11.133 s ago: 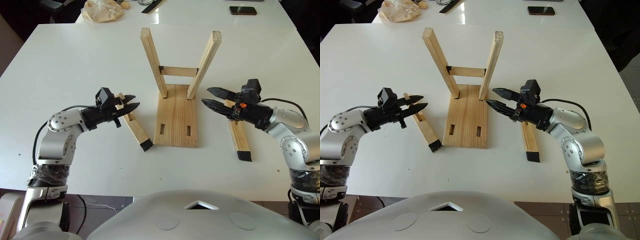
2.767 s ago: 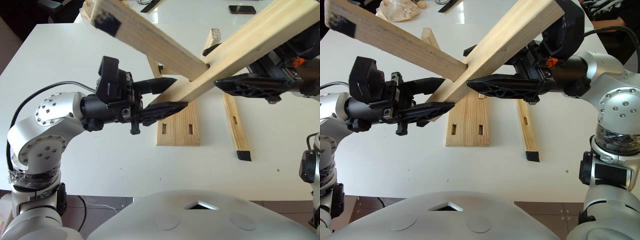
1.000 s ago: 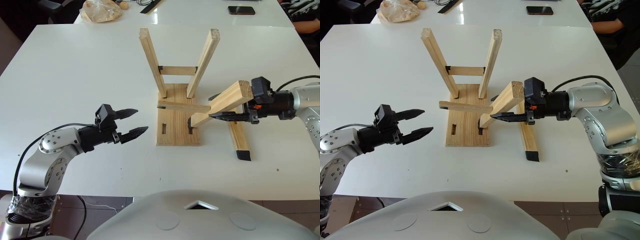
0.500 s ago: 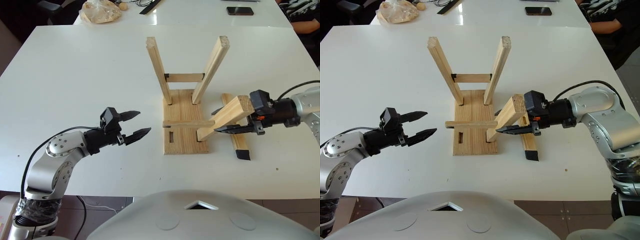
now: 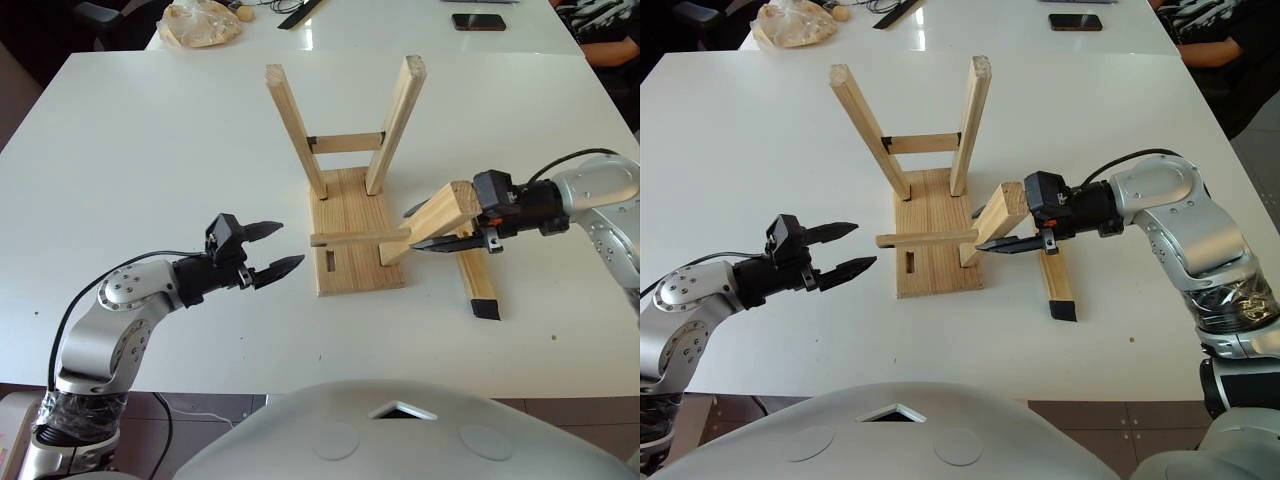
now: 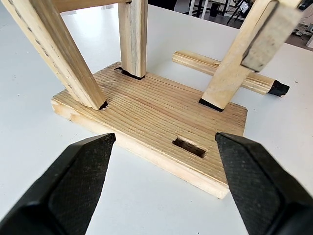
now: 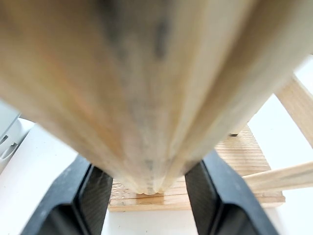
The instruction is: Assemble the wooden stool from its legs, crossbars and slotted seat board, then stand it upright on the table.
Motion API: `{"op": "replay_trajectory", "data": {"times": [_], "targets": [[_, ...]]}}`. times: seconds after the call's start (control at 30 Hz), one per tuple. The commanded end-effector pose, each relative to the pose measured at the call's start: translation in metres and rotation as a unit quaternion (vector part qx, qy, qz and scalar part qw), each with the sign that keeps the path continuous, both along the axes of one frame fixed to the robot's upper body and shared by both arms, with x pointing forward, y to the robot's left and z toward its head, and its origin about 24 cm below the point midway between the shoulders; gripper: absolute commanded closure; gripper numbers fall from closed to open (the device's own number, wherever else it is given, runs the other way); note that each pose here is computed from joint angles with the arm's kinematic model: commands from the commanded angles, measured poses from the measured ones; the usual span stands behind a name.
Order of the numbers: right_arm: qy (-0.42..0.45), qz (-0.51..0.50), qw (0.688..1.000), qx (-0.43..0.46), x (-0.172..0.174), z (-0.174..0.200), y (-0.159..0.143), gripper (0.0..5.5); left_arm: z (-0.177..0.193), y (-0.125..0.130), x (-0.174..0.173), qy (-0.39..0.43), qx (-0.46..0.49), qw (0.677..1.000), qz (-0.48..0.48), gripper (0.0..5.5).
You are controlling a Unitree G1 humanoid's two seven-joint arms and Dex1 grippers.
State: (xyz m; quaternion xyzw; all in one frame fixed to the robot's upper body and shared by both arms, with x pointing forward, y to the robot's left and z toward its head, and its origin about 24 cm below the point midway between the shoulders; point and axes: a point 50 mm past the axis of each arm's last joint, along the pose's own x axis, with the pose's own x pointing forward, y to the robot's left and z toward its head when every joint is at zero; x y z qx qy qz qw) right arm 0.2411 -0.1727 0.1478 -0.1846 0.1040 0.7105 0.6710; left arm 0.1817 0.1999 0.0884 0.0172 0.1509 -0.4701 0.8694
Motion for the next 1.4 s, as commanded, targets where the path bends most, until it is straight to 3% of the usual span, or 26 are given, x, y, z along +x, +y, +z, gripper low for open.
{"op": "replay_trajectory", "data": {"times": [0.03,0.23,0.37,0.47,0.57,0.67,0.77,1.03,1.4], "targets": [[0.062,-0.084,0.986,-0.131,0.002,-0.053,-0.014,3.49,-0.003,-0.001,0.005,-0.004,0.006,1.0,0.007,1.7],[0.027,-0.094,0.988,-0.123,0.009,-0.04,-0.008,2.58,-0.004,0.0,0.005,-0.003,0.005,1.0,0.012,1.7],[0.013,-0.101,0.987,-0.126,0.012,-0.032,-0.009,2.58,-0.006,0.001,0.005,-0.002,0.007,1.0,0.019,1.7],[-0.003,-0.126,0.981,-0.148,0.005,-0.03,-0.026,2.58,-0.007,0.001,0.003,-0.002,0.007,1.0,0.027,1.7],[-0.013,-0.182,0.967,-0.179,-0.011,-0.035,-0.053,2.58,-0.01,0.003,-0.003,0.001,0.006,0.999,0.043,1.7],[-0.014,-0.25,0.948,-0.195,-0.036,-0.035,-0.073,2.1,-0.014,0.007,-0.014,0.008,0.007,0.998,0.069,1.7],[0.01,-0.321,0.926,-0.198,-0.063,-0.04,-0.078,1.65,-0.016,0.011,-0.025,0.014,0.005,0.995,0.103,1.7],[0.123,-0.443,0.862,-0.213,-0.111,-0.079,-0.086,1.65,-0.015,0.009,-0.038,0.005,-0.015,0.985,0.17,1.7],[0.114,-0.527,0.817,-0.204,-0.097,-0.107,-0.092,1.65,-0.024,-0.004,-0.039,0.01,-0.017,0.983,0.184,1.7]]}}
